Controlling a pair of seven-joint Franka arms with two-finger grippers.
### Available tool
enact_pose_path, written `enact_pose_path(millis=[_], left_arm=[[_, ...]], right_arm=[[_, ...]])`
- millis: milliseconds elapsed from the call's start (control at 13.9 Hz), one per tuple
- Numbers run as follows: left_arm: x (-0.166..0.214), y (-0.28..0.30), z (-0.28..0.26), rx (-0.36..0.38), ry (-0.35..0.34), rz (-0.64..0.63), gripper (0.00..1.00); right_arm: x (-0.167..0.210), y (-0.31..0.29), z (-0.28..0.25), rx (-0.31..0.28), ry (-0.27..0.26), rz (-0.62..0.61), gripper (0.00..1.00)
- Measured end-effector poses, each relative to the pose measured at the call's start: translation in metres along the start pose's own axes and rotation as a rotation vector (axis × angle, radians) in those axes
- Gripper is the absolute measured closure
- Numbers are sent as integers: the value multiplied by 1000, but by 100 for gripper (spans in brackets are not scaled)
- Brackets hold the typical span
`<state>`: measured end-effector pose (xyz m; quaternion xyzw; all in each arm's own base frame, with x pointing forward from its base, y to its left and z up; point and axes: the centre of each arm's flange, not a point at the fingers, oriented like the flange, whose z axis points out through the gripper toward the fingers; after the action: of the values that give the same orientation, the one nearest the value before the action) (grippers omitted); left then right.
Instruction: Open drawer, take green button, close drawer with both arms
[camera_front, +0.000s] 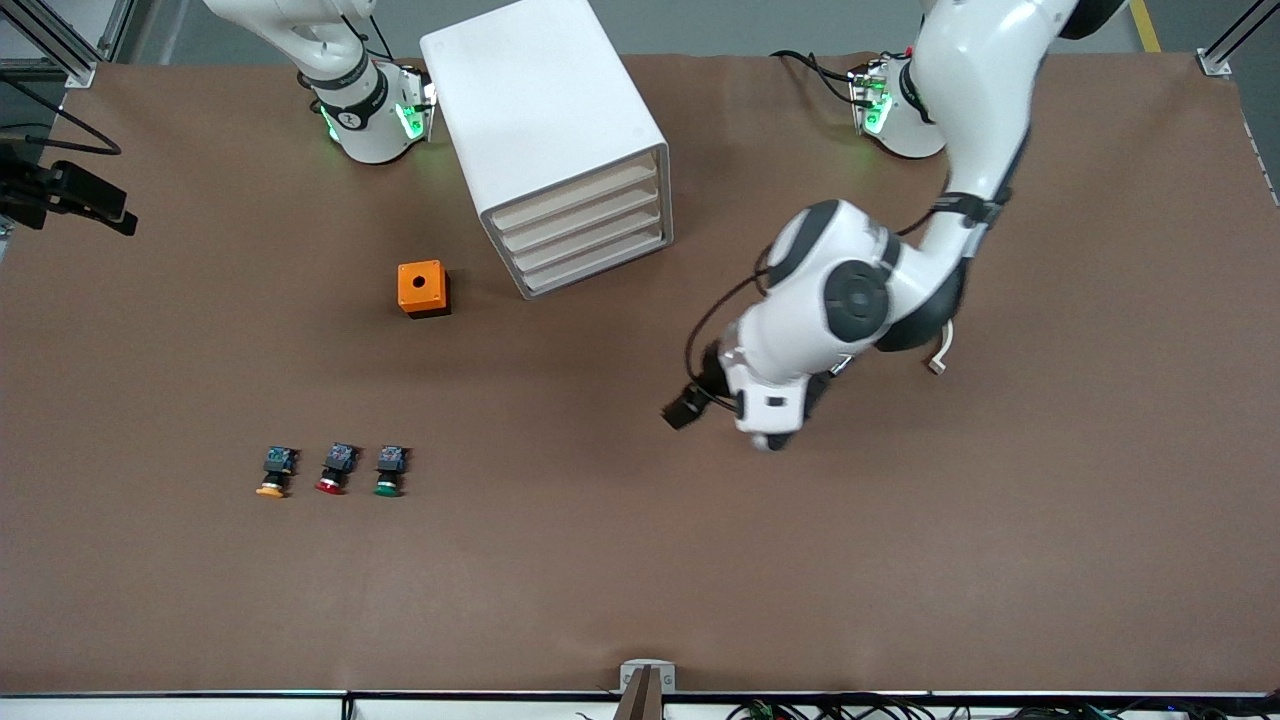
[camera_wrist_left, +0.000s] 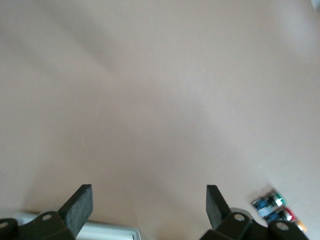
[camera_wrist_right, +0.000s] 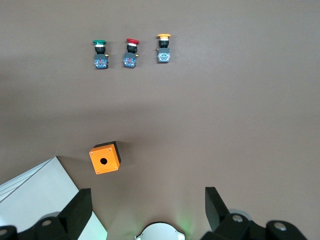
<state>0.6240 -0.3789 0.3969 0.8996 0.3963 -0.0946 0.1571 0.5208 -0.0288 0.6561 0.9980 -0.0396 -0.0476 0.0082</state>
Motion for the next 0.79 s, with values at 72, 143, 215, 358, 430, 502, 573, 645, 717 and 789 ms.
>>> enact_pose_path(millis=[72,143,215,358,430,502,573,645,717,789], left_arm=[[20,-7,-21,12,6,32,0],[38,-16,-42,26,8,69,0],[53,-26,-60,42,6,108,0],[81,-47,-94,78,-4,193,0],[92,-56,-107,98,-3,236,0],[100,-66,-118,132,8,282,0],[105,-73,-125,167,18,323,0],[108,-78,-130,194,25,359,0],[110,-83,-135,210,27,389,0],[115,-88,-142,218,27,418,0]], right_arm=[[-3,1,-3,2,7,1,0],[-5,1,-6,12,12,1,0],[-7,1,-8,30,21,1,0],[-7,3,-10,50,62,0,0],[-7,2,-8,52,77,-6,0],[-9,1,-7,53,85,-12,0],[-11,-1,-7,53,90,-19,0],[-12,-1,-7,52,94,-34,0],[-13,-1,-8,49,99,-59,0],[-13,0,-8,46,101,-82,0]])
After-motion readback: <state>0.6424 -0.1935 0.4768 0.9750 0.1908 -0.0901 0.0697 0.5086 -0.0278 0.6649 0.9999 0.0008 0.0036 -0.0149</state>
